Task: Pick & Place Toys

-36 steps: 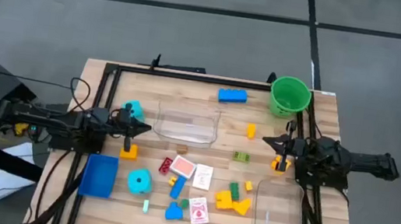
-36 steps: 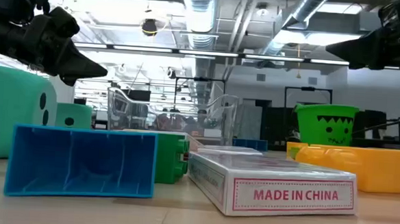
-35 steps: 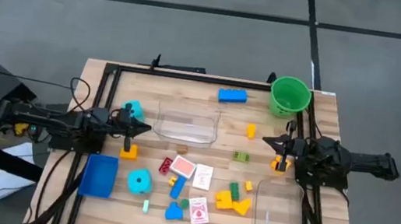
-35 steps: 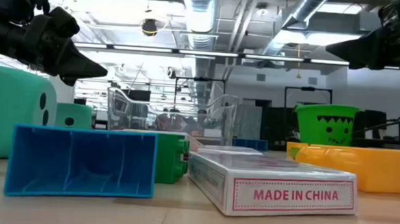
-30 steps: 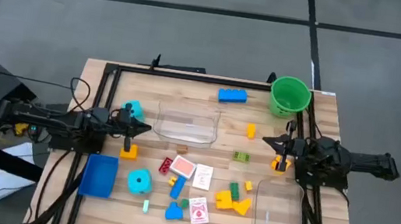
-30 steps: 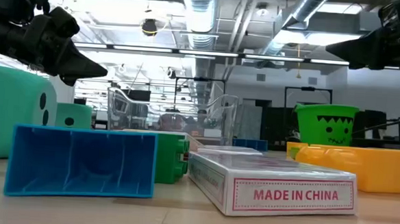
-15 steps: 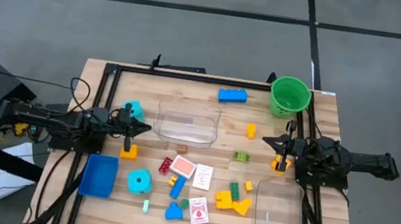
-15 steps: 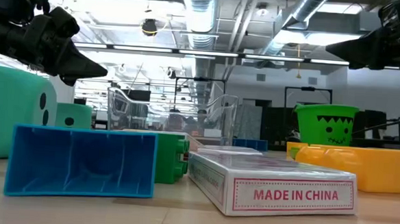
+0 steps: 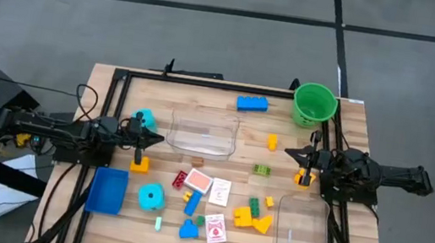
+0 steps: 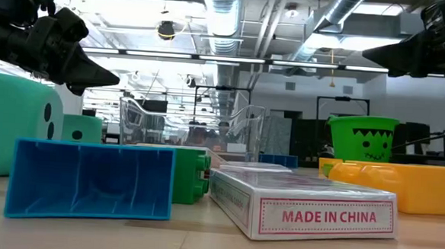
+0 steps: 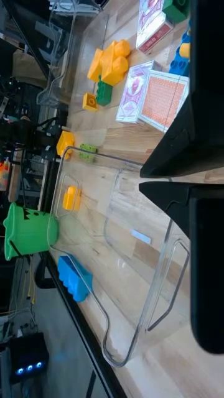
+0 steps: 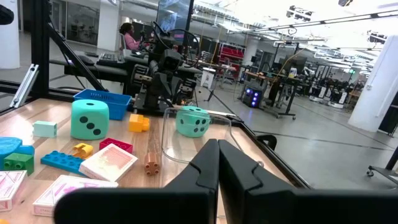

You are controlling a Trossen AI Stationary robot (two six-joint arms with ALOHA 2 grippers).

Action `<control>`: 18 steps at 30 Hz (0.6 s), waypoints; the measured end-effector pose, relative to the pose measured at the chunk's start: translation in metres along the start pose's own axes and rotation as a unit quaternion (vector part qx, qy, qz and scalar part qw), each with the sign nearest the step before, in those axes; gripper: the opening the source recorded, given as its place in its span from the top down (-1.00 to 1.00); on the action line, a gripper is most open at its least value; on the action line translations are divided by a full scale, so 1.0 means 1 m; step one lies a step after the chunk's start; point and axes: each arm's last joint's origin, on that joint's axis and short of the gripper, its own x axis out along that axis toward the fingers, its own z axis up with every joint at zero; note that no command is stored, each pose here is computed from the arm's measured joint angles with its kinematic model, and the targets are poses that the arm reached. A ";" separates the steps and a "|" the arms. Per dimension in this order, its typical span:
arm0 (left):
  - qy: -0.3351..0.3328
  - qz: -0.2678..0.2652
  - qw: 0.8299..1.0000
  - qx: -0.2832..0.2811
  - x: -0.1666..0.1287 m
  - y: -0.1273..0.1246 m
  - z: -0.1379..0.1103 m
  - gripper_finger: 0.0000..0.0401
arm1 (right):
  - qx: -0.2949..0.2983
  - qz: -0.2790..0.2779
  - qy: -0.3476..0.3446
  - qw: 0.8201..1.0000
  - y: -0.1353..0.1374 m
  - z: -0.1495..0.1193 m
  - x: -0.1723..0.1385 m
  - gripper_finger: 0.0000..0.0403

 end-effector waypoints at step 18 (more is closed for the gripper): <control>0.000 0.000 1.000 0.000 0.000 0.000 0.000 0.91 | -0.047 -0.028 0.002 0.999 -0.003 0.001 0.000 1.00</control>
